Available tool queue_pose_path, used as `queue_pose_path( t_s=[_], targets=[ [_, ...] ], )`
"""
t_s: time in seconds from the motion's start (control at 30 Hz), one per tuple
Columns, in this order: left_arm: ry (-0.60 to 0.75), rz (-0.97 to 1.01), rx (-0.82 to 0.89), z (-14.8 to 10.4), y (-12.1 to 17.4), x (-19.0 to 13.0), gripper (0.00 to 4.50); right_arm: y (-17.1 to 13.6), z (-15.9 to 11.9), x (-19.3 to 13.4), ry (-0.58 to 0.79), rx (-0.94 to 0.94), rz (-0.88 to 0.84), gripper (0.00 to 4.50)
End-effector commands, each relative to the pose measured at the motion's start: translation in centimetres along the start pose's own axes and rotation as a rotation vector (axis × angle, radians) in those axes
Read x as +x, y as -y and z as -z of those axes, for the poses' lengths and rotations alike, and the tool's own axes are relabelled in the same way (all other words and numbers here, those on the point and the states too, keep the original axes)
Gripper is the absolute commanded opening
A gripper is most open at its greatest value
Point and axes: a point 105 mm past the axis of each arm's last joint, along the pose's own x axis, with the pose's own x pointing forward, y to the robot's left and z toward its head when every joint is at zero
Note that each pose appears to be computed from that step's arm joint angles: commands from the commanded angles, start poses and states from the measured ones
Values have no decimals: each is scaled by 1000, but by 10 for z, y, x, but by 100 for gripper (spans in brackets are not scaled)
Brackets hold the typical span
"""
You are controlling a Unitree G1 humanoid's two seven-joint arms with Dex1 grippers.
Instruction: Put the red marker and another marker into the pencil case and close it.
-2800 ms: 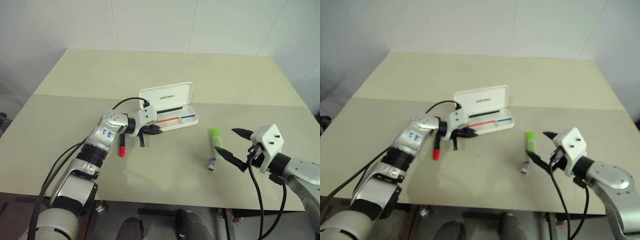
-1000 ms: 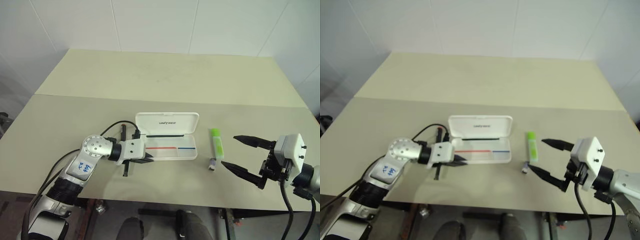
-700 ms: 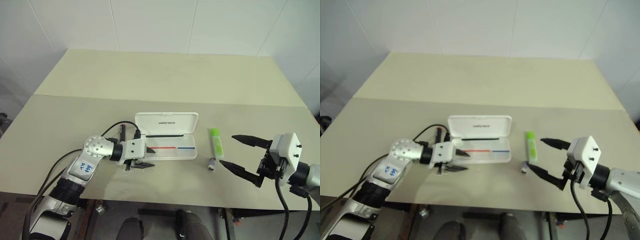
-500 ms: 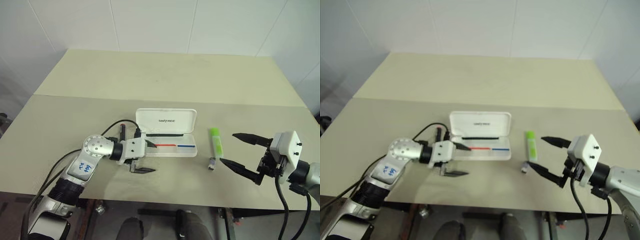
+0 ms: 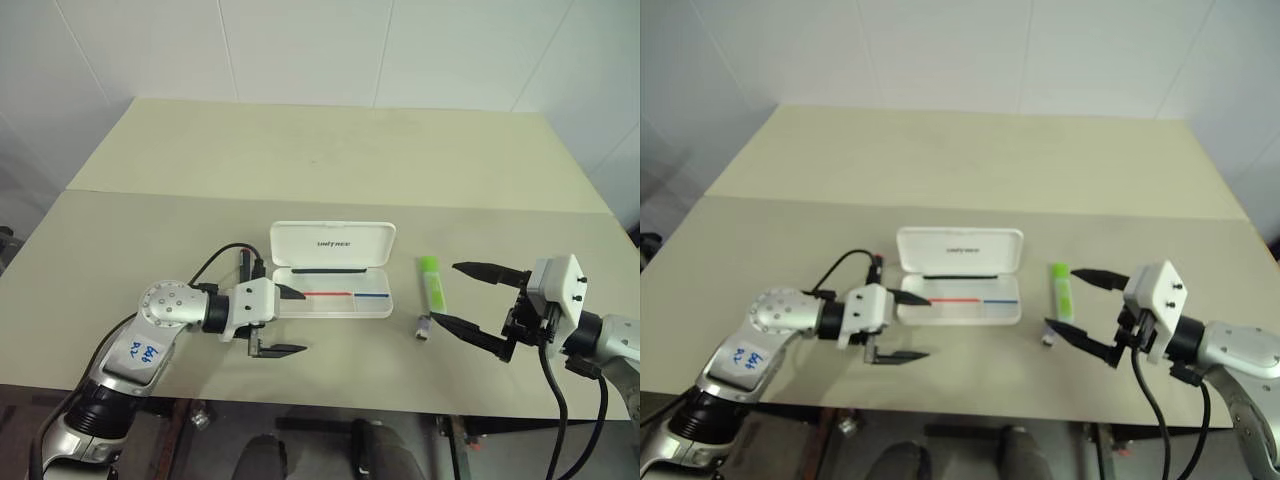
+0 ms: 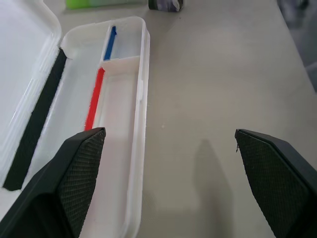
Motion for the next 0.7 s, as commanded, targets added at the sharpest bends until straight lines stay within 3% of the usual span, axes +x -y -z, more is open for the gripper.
queue_pose_path(
  t_s=[0.03, 0.3, 0.7],
  targets=[
    [75, -99, 6, -24, -6, -19, 446, 0, -7, 0, 17, -37, -24, 450],
    [59, -452, -174, -26, -18, -55, 446, 3, -3, 1, 19, -32, -68, 450],
    [-162, -863, -518, 29, -18, -91, 446, 16, -4, 17, 36, -50, -137, 450]
  ],
)
